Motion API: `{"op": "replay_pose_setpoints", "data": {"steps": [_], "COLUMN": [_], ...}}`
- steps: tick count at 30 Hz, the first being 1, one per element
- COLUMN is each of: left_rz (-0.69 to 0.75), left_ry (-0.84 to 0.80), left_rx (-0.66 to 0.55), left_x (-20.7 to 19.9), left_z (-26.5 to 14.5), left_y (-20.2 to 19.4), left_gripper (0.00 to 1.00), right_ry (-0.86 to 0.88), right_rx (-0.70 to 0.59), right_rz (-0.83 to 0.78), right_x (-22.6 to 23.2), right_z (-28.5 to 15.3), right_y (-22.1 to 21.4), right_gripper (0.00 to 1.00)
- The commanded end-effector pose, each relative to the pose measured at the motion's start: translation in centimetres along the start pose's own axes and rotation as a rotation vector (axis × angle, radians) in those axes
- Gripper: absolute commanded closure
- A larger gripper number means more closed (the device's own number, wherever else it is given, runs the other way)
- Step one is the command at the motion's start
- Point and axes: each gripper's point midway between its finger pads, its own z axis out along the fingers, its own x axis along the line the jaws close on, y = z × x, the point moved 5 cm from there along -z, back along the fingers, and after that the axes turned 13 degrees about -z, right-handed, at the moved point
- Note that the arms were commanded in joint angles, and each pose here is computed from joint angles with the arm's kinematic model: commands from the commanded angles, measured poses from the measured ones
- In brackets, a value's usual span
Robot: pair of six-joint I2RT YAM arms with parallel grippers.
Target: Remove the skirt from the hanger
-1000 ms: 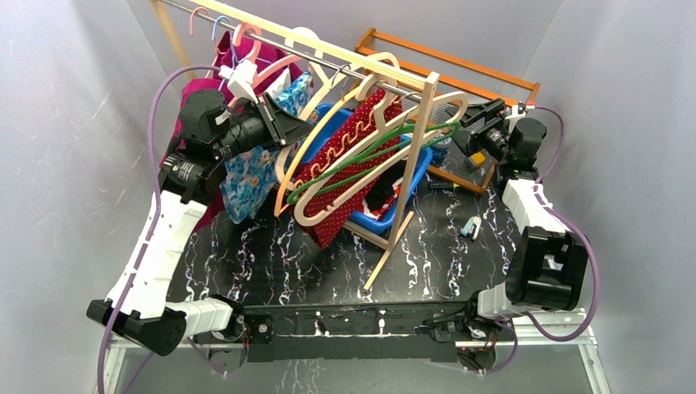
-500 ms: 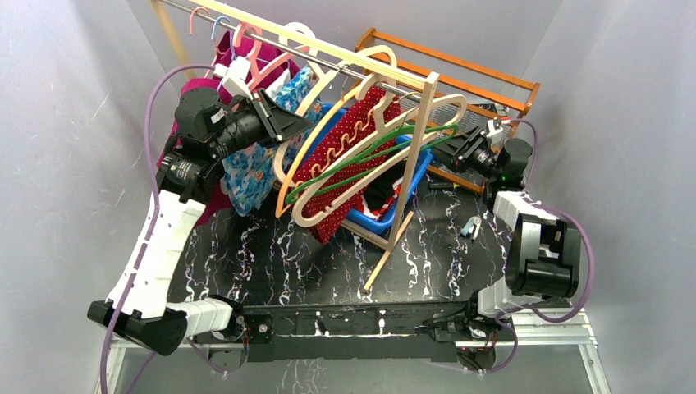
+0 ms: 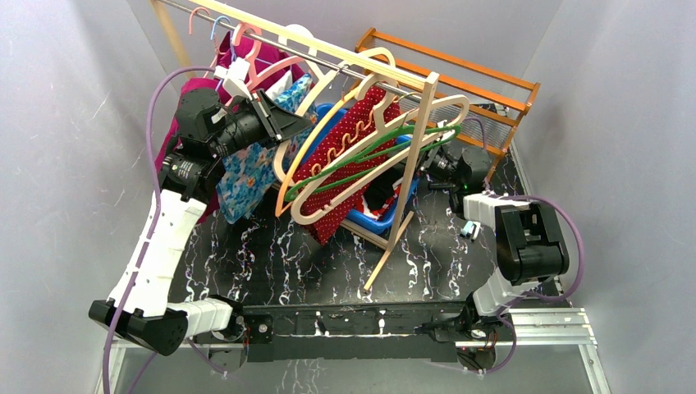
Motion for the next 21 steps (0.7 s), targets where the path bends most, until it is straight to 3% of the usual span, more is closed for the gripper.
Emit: {"op": "replay_pose_setpoints", "data": {"steps": [1, 7, 12, 17, 21], "left_rz": [0.056, 0.058, 0.062, 0.09, 0.135], "left_ry": [-0.127, -0.132, -0.136, -0.111, -0.055], "left_rx": [-0.026, -0.025, -0.026, -0.068, -0.155], "left_x": [-3.3, -3.3, -3.5, -3.4, -2.9], "left_z": [-1.6, -1.8, -2.0, -2.2, -2.8], "left_y": [0.4, 0.4, 0.5, 1.0, 1.8], "left_gripper": [1.0, 1.0, 1.0, 1.0, 1.0], "right_ry": [0.084, 0.125, 0.113, 0.122, 0.076], "right_rx": [-0.071, -0.068, -0.071, -0.077, -0.104], "right_rz": [-0.114, -0.095, -0.096, -0.074, -0.043], "right_x": [1.9, 1.9, 1.4, 1.5, 0.9], "right_z": [2.0, 3.7, 4.5, 4.2, 2.8], "right_y": [1.8, 1.1, 1.0, 0.3, -0.2], "right_gripper": [0.26, 0.38, 0.36, 0.63, 0.99]}}
